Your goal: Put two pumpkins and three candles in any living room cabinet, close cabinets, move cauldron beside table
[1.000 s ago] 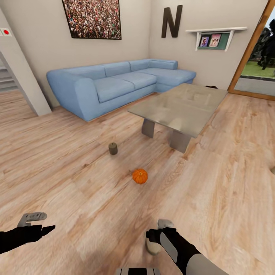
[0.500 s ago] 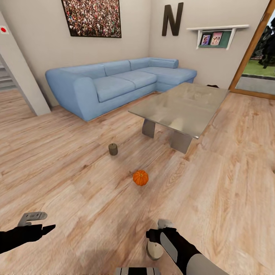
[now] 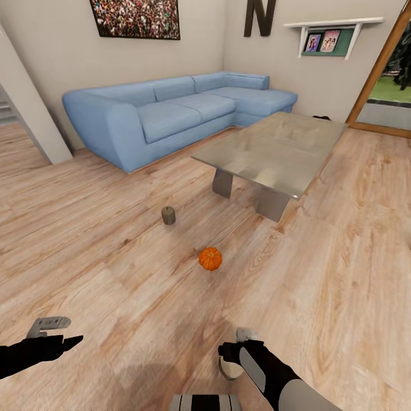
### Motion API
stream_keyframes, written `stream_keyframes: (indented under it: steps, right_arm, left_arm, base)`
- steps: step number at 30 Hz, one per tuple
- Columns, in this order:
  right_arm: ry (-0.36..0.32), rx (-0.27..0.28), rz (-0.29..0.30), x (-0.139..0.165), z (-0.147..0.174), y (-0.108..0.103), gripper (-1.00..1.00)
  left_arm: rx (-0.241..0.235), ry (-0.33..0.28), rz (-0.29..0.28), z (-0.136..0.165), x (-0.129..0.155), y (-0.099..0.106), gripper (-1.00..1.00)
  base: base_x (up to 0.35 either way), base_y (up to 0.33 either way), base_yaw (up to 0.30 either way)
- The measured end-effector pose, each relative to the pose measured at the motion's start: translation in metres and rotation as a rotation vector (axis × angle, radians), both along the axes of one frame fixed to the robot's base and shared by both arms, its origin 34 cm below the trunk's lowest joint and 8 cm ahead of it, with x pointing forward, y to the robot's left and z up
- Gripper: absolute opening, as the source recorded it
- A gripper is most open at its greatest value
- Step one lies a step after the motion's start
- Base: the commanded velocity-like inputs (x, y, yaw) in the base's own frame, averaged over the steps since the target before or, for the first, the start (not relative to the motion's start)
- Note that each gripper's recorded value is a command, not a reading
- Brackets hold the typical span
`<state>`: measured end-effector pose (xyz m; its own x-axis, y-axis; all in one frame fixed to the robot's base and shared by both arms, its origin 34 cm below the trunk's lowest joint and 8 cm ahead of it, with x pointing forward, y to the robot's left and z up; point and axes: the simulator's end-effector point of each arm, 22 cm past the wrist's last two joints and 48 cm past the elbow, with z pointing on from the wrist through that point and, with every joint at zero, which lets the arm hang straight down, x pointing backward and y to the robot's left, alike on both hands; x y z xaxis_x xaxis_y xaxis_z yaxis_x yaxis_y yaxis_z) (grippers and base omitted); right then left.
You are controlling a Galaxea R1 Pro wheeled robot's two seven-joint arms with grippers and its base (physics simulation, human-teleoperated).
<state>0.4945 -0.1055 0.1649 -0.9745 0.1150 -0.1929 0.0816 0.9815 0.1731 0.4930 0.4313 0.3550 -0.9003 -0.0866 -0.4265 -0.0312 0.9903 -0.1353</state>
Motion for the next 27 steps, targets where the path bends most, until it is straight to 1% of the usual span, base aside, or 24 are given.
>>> stream_keyframes:
  steps: [9,14,24,27]
  right_arm:
    - [-0.001,-0.006,-0.004,0.001,0.0,-0.002,1.0]
    - [0.018,-0.008,-0.007,-0.005,-0.009,-0.003,1.0]
    - [0.008,-0.014,-0.011,-0.001,-0.008,-0.007,1.0]
    - [0.018,-0.017,-0.011,-0.004,-0.014,-0.009,1.0]
  left_arm:
    - [-0.002,-0.002,-0.002,0.001,0.0,-0.001,1.0]
    - [-0.001,0.011,-0.006,-0.008,-0.001,-0.001,1.0]
    - [0.0,0.004,-0.009,-0.007,0.0,-0.001,1.0]
    - [0.0,0.017,-0.009,-0.012,-0.002,-0.001,1.0]
  base:
    - [0.0,0.0,0.0]
    - [0.0,0.0,0.0]
    - [0.0,0.0,0.0]
    - [0.0,0.0,0.0]
